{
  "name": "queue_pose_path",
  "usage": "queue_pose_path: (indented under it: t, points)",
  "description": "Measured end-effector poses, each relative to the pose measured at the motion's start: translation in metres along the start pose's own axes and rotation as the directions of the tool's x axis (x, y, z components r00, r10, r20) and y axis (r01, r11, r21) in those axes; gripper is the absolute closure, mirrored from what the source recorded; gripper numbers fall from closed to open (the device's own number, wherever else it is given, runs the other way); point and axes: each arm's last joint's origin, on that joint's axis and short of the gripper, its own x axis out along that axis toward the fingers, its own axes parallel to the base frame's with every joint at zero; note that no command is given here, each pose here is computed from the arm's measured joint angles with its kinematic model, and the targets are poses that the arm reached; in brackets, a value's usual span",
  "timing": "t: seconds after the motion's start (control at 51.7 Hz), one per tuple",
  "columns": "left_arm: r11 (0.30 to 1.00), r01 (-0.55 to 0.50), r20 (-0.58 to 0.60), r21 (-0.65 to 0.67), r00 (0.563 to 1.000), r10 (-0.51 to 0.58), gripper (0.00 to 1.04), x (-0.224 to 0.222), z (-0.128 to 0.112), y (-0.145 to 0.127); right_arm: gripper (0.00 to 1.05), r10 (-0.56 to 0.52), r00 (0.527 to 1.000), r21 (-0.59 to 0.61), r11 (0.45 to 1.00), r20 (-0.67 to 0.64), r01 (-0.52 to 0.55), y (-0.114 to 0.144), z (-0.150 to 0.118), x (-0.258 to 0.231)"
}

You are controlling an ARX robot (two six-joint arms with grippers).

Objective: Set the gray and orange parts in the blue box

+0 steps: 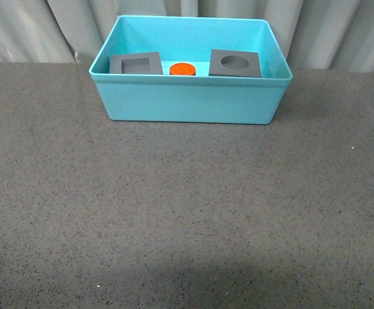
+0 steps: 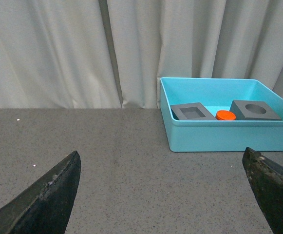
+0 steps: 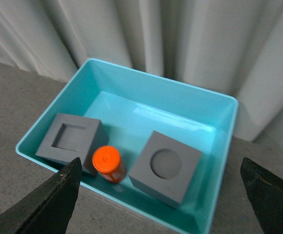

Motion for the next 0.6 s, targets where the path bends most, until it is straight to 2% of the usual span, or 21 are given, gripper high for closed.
queue_pose_path:
  t: [0.193, 0.29, 0.503, 0.599]
  points:
    - [1.000, 0.000, 0.000, 0.000, 1.000, 0.000, 0.07, 0.000, 0.000, 0.000, 0.10, -0.200, 0.978, 0.009, 0.980, 0.059, 0.200, -0.007, -0.030, -0.069]
    - [1.000, 0.000, 0.000, 0.000, 1.000, 0.000, 0.07, 0.000, 0.000, 0.000, 0.10, -0.287, 0.958, 0.014, 0.958, 0.017, 0.287, -0.005, -0.056, -0.102]
    - [1.000, 0.000, 0.000, 0.000, 1.000, 0.000, 0.07, 0.000, 0.000, 0.000, 0.10, -0.399, 0.911, -0.012, 0.917, -0.105, 0.400, 0.001, -0.112, -0.151]
    - [1.000, 0.000, 0.000, 0.000, 1.000, 0.000, 0.07, 0.000, 0.000, 0.000, 0.10, -0.464, 0.882, -0.027, 0.886, -0.082, 0.463, -0.002, -0.121, -0.174]
